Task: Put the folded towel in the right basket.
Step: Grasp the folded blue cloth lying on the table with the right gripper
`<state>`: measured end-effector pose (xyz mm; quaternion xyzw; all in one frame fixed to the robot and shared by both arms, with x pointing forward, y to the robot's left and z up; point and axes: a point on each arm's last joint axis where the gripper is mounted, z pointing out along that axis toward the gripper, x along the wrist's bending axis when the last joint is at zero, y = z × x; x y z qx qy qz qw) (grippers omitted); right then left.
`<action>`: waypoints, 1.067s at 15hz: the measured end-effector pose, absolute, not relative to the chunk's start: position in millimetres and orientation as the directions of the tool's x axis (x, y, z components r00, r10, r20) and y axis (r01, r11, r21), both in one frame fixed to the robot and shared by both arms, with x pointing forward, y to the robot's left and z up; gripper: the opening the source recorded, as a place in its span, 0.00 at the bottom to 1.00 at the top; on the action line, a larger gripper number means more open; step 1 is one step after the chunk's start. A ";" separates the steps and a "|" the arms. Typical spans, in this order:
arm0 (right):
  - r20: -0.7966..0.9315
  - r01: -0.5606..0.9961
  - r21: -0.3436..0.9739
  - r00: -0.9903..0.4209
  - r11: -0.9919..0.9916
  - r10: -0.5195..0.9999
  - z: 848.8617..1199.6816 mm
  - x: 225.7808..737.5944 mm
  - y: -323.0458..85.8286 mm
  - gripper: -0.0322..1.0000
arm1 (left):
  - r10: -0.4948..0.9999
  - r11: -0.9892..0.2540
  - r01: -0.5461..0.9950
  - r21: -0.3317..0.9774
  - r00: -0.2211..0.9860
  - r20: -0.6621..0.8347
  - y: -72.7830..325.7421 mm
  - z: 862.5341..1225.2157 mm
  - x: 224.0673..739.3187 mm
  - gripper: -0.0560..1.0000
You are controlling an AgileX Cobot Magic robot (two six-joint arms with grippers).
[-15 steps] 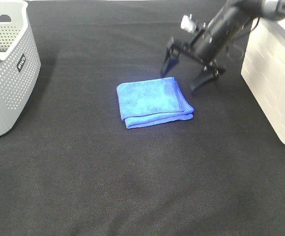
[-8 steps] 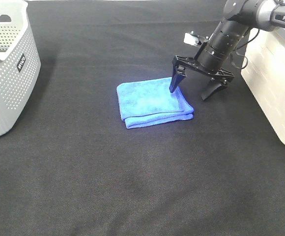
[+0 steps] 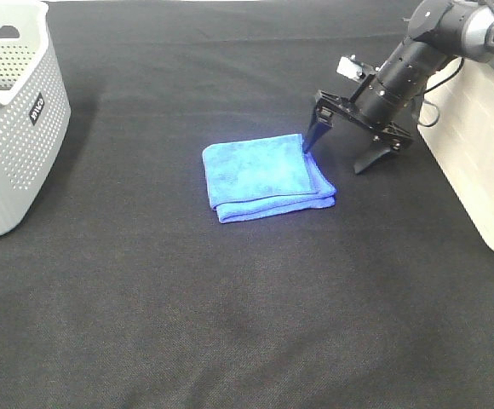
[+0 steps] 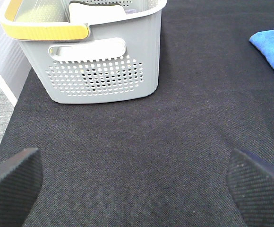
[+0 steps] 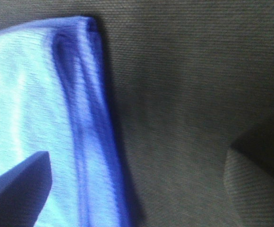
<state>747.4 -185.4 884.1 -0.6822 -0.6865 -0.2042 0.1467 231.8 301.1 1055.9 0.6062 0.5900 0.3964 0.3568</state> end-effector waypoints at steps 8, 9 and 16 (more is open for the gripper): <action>0.525 0.999 0.047 -0.043 0.021 0.850 866.2 742.5 -152.5 0.93 | 0.998 -0.049 0.432 0.900 -0.010 0.060 301.1 1055.9 231.8 0.99; 0.572 0.999 0.033 -0.052 0.040 0.819 860.0 736.2 -125.1 0.90 | 0.998 -0.049 0.432 0.900 -0.010 0.060 301.1 1055.9 231.8 0.99; 0.667 0.998 0.010 -0.048 0.055 0.743 847.5 726.3 -87.7 0.64 | 0.998 -0.049 0.432 0.900 -0.010 0.060 301.1 1055.9 231.8 0.99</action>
